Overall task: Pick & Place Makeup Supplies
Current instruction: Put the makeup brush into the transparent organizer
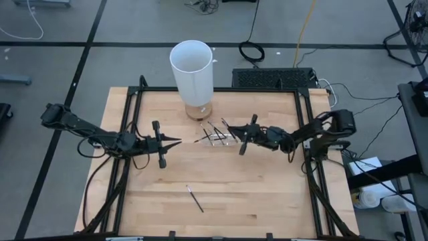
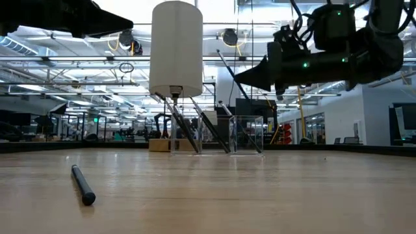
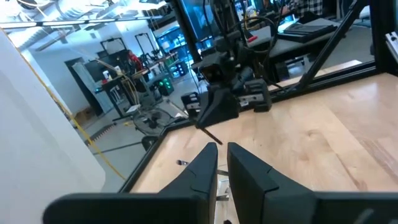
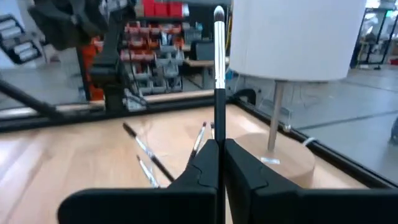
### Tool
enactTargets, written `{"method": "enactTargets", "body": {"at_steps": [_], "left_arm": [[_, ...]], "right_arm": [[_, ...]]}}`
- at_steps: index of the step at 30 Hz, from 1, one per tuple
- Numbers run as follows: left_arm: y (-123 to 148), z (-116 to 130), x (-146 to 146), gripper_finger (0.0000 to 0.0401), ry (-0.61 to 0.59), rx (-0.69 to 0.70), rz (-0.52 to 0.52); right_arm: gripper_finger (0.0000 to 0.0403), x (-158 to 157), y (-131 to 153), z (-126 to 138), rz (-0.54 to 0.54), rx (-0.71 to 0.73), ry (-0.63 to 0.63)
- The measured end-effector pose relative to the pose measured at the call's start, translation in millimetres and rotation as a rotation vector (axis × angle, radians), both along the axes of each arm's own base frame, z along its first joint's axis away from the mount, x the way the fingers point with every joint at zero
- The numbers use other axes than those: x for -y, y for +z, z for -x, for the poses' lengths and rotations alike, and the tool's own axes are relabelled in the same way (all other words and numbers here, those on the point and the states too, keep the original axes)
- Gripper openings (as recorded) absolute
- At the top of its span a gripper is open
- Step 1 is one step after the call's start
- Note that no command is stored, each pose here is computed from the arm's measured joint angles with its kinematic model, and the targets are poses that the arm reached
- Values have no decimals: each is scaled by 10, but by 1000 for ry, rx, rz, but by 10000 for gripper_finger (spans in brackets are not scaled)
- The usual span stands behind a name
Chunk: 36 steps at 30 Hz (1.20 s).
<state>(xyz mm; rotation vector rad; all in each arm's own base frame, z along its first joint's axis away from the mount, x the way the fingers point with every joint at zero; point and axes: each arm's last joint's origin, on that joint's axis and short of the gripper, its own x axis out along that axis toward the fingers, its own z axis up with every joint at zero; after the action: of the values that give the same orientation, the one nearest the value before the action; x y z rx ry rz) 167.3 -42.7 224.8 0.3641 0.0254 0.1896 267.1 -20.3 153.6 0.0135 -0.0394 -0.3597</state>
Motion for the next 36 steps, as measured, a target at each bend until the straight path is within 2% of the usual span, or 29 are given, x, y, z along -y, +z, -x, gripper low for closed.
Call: {"method": "enactTargets", "body": {"at_steps": [2,5,14,25,36], "left_arm": [[-4,0,0,47,0,-3,8],[-4,0,0,47,0,-3,7],[-12,0,1,47,-1,-10,5],[-3,0,2,47,-1,1,18],[-4,0,2,47,-2,4,41]], "right_arm": [[0,27,-54,-51,-18,24,-8],[0,49,-202,-98,-30,-15,-64],[0,10,-289,-129,-13,-14,-188],[0,-8,-343,-134,-24,-65,-157],[0,-56,-278,-143,20,-17,-95]]}}
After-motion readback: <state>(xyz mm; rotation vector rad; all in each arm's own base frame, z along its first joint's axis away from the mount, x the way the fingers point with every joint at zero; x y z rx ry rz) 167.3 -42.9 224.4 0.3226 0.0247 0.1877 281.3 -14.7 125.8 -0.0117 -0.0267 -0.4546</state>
